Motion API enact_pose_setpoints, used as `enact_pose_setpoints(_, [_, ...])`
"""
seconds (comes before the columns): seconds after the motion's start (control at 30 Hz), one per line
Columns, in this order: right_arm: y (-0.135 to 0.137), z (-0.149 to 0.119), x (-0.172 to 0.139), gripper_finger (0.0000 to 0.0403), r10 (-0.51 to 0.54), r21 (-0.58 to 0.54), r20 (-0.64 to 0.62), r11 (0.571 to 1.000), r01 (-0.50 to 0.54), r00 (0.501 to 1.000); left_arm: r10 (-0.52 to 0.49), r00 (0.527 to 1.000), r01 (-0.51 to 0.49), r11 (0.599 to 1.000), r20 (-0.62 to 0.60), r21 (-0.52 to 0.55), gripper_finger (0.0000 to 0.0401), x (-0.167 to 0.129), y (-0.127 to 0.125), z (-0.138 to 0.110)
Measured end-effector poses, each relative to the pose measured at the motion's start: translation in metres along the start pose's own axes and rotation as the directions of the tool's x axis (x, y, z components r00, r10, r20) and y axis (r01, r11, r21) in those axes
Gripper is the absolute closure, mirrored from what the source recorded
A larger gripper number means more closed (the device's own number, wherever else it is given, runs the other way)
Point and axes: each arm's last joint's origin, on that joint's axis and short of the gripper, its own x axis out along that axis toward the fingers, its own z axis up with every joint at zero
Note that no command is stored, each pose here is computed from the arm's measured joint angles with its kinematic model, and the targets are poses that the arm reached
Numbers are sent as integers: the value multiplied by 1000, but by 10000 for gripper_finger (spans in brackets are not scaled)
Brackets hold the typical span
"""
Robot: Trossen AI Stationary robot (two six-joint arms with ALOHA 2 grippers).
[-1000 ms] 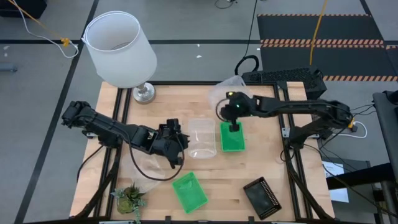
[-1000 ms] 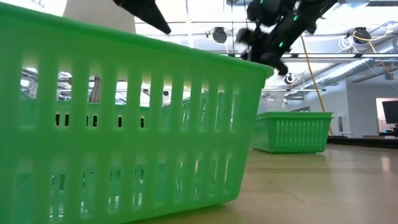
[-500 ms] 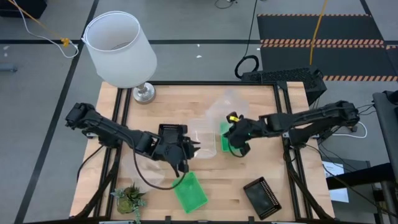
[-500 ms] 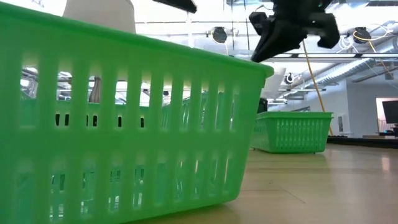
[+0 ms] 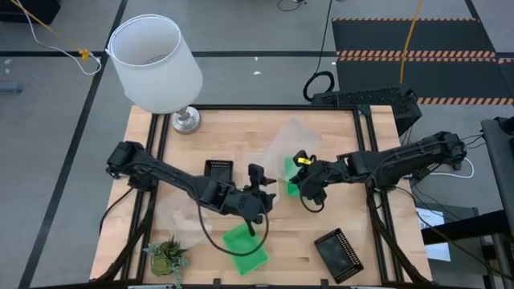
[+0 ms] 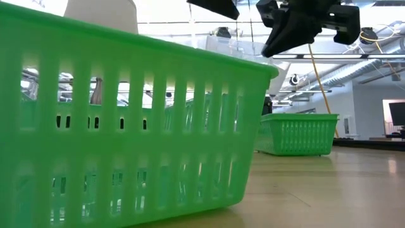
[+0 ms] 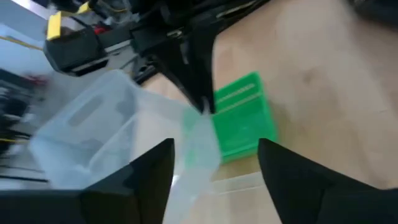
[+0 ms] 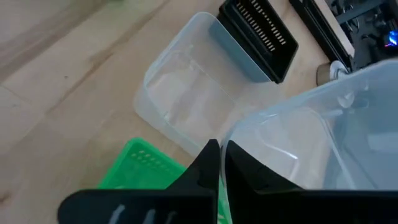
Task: Stack baskets by color
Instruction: Stack the top right transparent bin on the middle transparent bin
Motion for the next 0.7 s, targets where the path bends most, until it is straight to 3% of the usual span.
enact_pose_setpoints(0.17, [5, 2, -1, 401, 23, -42, -4, 999, -23, 1000, 15, 996, -9, 997, -85, 74, 163, 13, 9, 2])
enact_pose_setpoints(0.7, [10, 2, -2, 401, 43, -142, -19, 989, -46, 999, -104, 963, 145, 977, -249, 155, 272, 27, 34, -13])
